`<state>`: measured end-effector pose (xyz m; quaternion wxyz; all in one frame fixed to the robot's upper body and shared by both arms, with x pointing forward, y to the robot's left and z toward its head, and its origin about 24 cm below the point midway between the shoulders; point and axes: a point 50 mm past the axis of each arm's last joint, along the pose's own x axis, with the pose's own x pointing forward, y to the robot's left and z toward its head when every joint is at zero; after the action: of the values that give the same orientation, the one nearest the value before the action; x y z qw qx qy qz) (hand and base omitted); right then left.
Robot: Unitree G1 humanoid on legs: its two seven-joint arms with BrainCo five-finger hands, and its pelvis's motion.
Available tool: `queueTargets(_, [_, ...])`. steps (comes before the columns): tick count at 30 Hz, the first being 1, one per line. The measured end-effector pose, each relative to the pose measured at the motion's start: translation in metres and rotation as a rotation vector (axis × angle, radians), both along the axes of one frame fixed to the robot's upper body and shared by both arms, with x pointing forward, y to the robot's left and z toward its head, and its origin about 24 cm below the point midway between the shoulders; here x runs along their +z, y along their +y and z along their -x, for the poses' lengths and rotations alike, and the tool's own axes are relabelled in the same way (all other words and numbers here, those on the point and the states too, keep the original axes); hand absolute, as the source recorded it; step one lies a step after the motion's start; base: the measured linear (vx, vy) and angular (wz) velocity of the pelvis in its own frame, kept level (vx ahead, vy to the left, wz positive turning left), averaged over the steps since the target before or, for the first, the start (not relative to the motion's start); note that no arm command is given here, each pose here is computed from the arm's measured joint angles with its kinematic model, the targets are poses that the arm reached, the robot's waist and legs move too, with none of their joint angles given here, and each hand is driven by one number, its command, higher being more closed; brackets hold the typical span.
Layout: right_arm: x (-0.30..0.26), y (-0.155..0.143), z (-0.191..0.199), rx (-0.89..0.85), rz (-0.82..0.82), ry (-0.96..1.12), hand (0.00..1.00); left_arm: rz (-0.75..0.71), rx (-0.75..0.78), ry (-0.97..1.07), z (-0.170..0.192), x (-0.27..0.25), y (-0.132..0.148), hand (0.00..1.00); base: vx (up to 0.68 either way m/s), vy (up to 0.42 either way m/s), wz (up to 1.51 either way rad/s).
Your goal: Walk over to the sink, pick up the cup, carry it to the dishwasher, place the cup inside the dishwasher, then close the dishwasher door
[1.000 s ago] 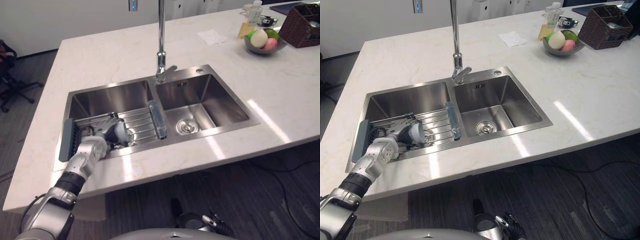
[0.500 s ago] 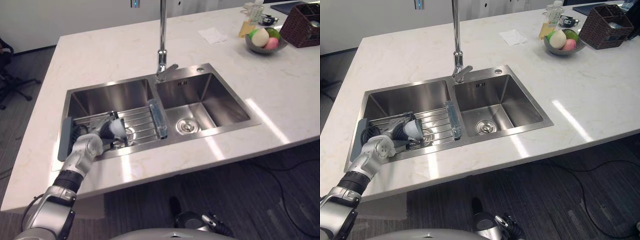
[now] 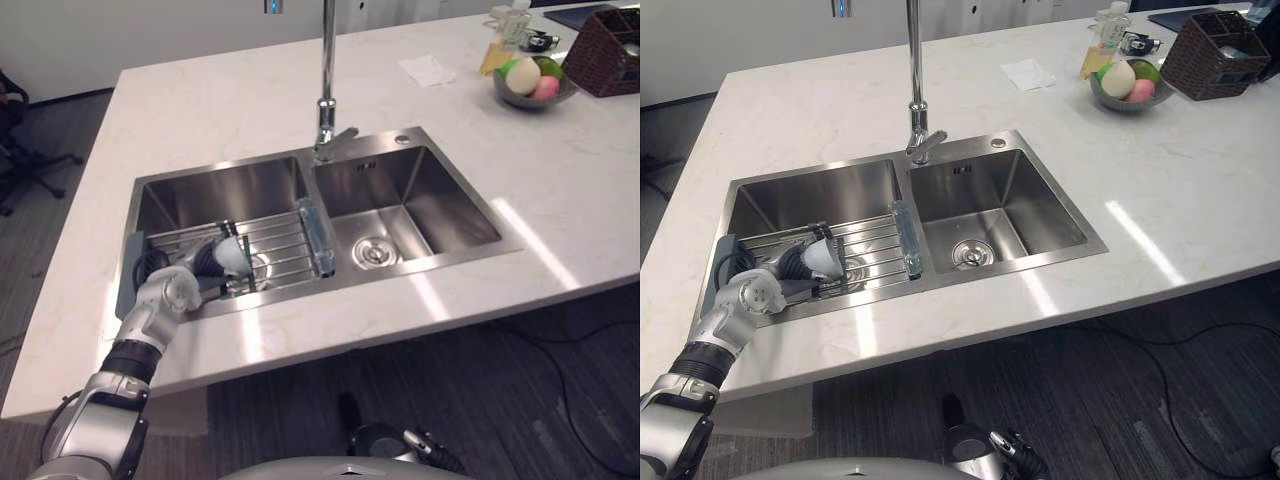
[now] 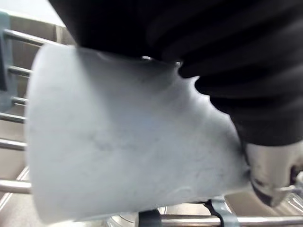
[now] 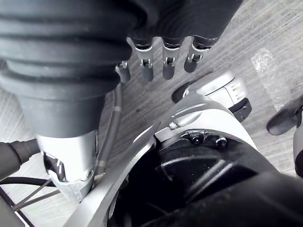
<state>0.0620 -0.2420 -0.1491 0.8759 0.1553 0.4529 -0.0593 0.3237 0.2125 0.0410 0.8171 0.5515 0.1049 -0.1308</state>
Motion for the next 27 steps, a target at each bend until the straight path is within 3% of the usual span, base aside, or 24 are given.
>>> queueTargets(8, [0.0, 0.0, 0.001, 0.002, -0.01, 0.012, 0.0, -0.043, -0.005, -0.029, 0.002, -0.002, 0.001, 1.0, 0.0, 0.0, 0.0])
queueTargets(18, [-0.002, 0.001, 0.004, 0.007, -0.014, 0.026, 0.0, 0.001, -0.022, -0.181, 0.006, 0.001, -0.003, 1.0, 0.0, 0.0, 0.0])
queueTargets(21, [-0.002, 0.001, 0.005, 0.006, -0.016, 0.032, 0.0, 0.083, -0.011, -0.214, 0.007, 0.005, -0.004, 1.0, 0.0, 0.0, 0.0])
queueTargets(27, [-0.004, 0.003, 0.008, -0.003, -0.023, 0.039, 0.0, 0.485, 0.007, -0.246, 0.019, 0.011, -0.016, 1.0, 0.0, 0.0, 0.07])
